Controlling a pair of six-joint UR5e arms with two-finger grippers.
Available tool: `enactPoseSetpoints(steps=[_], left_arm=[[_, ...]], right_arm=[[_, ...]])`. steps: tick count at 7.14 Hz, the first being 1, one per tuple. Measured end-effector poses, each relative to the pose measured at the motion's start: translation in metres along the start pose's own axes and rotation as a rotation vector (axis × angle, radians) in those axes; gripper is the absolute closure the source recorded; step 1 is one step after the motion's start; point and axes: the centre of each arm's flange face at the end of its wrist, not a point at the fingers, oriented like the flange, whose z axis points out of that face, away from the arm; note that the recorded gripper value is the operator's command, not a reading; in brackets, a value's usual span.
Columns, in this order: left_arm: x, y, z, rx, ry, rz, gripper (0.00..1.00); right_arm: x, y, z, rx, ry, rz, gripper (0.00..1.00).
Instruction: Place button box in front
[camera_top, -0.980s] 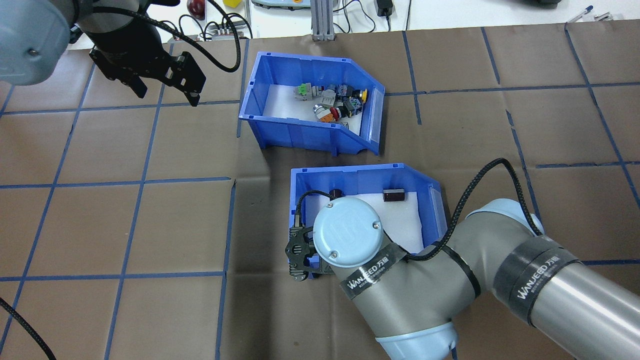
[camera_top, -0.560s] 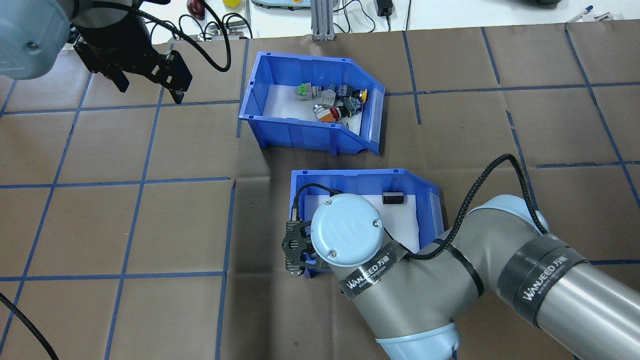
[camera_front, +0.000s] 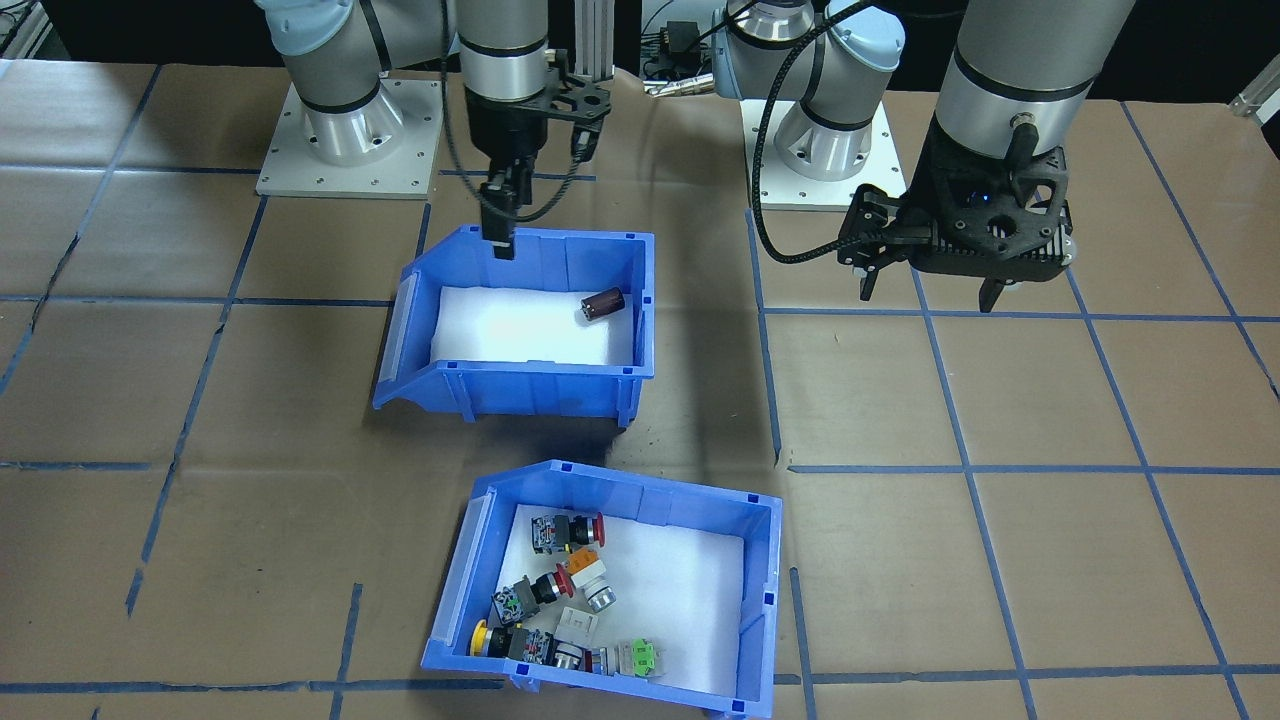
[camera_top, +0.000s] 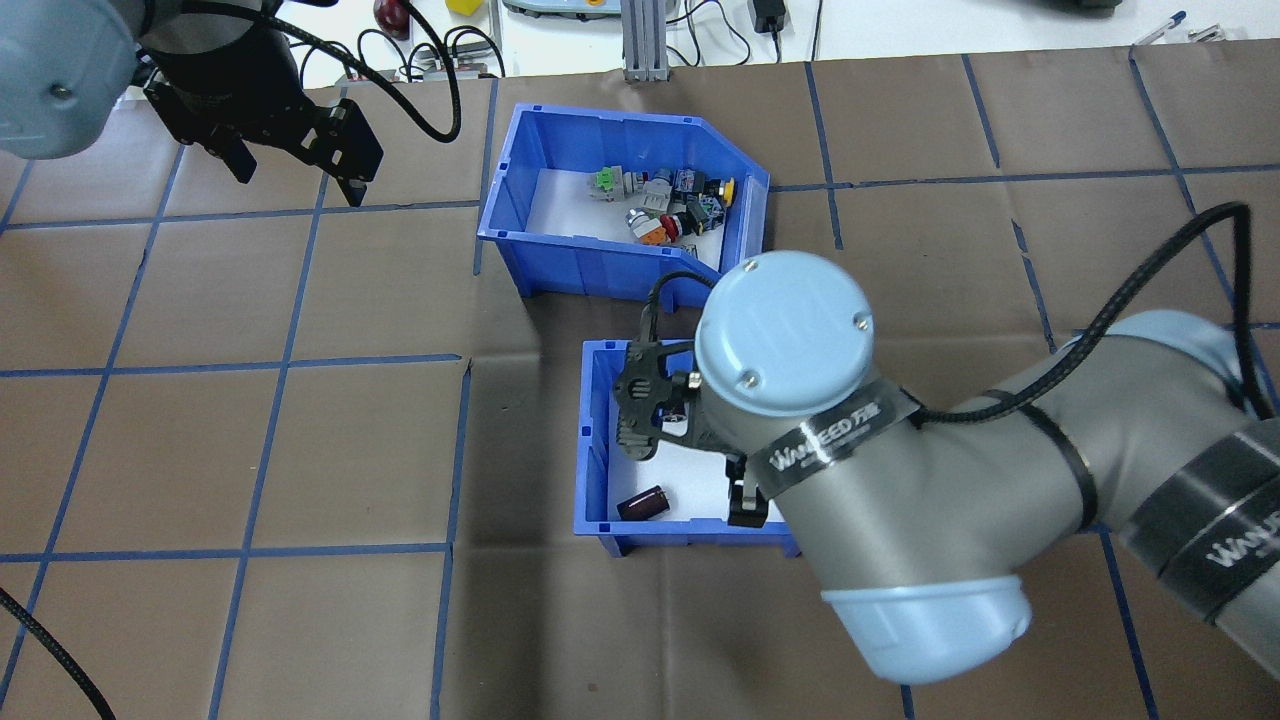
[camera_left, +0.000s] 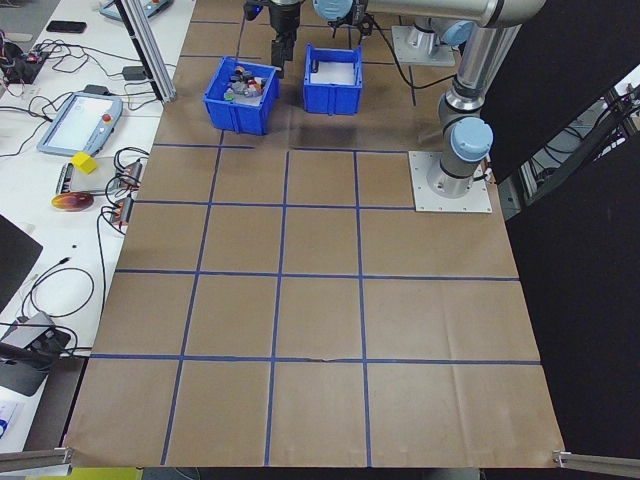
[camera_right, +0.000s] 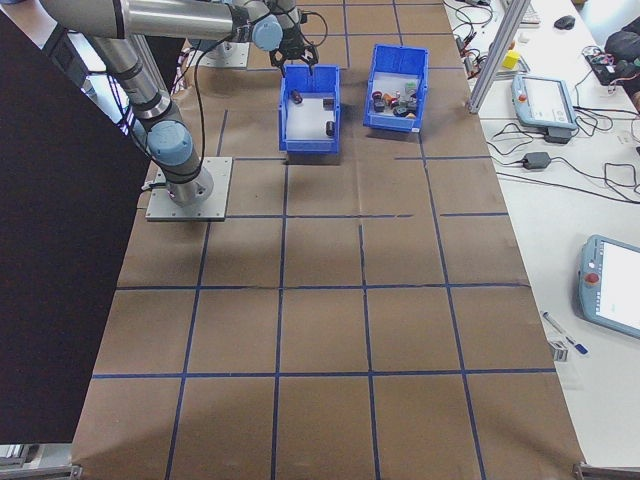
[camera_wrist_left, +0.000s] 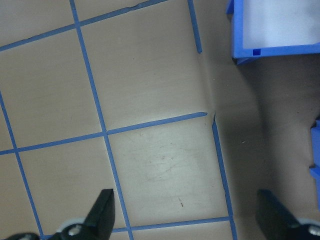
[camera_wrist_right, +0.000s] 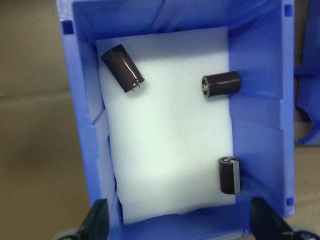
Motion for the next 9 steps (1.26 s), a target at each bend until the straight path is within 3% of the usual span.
enactPoseSetpoints(steps=[3, 5, 7, 9], left_arm=[[0.000, -0.001, 0.001, -0.003, 0.001, 0.000, 0.01], [0.000, -0.001, 0.003, -0.006, 0.002, 0.001, 0.01], [0.000, -0.002, 0.005, -0.009, 0.002, 0.001, 0.01], [0.000, -0.002, 0.005, -0.009, 0.002, 0.001, 0.01]], right_arm=[[0.093, 0.068, -0.027, -0.010, 0.043, 0.285, 0.00], [0.130, 0.097, -0.043, -0.021, 0.046, 0.599, 0.00], [0.152, 0.110, -0.055, -0.059, 0.001, 0.921, 0.00], [0.161, 0.127, -0.068, -0.091, -0.101, 1.169, 0.00]])
